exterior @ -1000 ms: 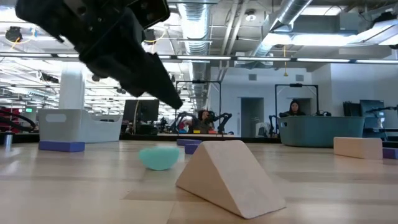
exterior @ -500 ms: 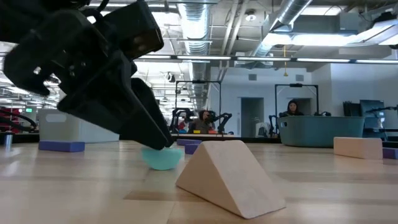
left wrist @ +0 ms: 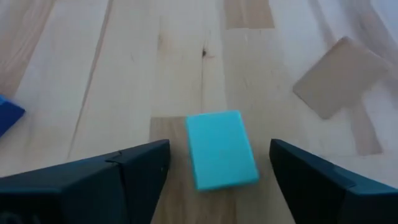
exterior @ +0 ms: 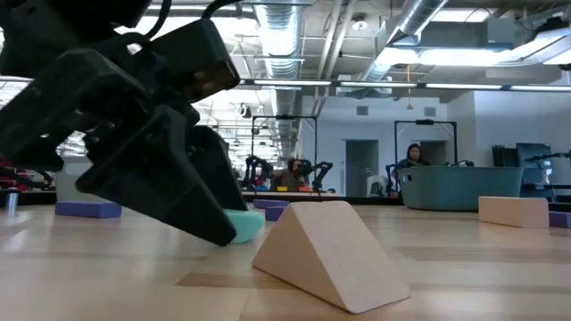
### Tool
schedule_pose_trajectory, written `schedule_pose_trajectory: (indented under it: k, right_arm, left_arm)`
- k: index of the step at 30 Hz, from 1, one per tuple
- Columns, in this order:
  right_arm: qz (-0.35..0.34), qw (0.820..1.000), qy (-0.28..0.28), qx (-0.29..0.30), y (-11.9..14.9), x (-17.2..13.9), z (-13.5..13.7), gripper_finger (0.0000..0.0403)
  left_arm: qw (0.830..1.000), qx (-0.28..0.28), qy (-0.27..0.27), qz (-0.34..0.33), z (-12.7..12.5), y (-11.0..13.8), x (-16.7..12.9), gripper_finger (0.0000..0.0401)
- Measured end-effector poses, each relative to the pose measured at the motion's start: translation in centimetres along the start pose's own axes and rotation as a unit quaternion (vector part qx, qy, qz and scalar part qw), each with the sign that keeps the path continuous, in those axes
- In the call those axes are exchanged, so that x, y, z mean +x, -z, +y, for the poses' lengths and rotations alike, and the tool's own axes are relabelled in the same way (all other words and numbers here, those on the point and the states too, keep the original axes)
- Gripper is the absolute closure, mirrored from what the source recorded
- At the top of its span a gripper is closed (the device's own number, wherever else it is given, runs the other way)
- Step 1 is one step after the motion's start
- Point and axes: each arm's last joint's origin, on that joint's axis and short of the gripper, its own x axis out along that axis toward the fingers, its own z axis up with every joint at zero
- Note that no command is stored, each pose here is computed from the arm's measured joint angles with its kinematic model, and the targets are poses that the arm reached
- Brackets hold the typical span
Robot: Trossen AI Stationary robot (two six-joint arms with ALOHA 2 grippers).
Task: Sort & place blocks by color
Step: Put the light blue block into the dark green bin
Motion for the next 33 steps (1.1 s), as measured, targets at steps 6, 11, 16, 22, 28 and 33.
schedule_pose_trajectory:
  k: [6, 11, 16, 22, 28, 33]
  right_arm:
    - [-0.012, 1.000, -0.004, 0.011, 0.2, -0.3, 0.0, 0.0372]
    - [-0.010, 1.000, -0.005, 0.010, 0.2, -0.3, 0.0, 0.0372]
    - [-0.008, 1.000, -0.006, 0.006, 0.4, -0.4, 0.0, 0.0372]
    - [-0.005, 1.000, -0.009, 0.003, 0.7, -0.6, 0.0, 0.0372]
    - [-0.015, 1.000, 0.000, 0.002, 0.7, -0.7, -0.3, 0.0372]
    - [-0.019, 1.000, 0.019, -0.014, 0.2, -1.2, -0.8, 0.0372]
  left_arm:
    - [1.000, -0.002, -0.011, 0.010, 0.8, -0.1, 0.3, 0.0189]
    - [1.000, -0.005, -0.009, 0.015, 1.4, -0.3, 0.4, 0.0270]
    - [1.000, -0.014, 0.006, 0.013, 2.3, -0.8, 0.7, 0.0303]
    - [1.000, -0.023, 0.008, -0.008, 4.3, -3.2, 0.5, 0.0302]
    - [0.998, -0.029, 0.003, -0.051, 6.2, -6.2, -0.6, 0.0281]
    - [0.996, -0.013, 0.013, -0.091, 7.8, -8.8, -1.6, 0.0298]
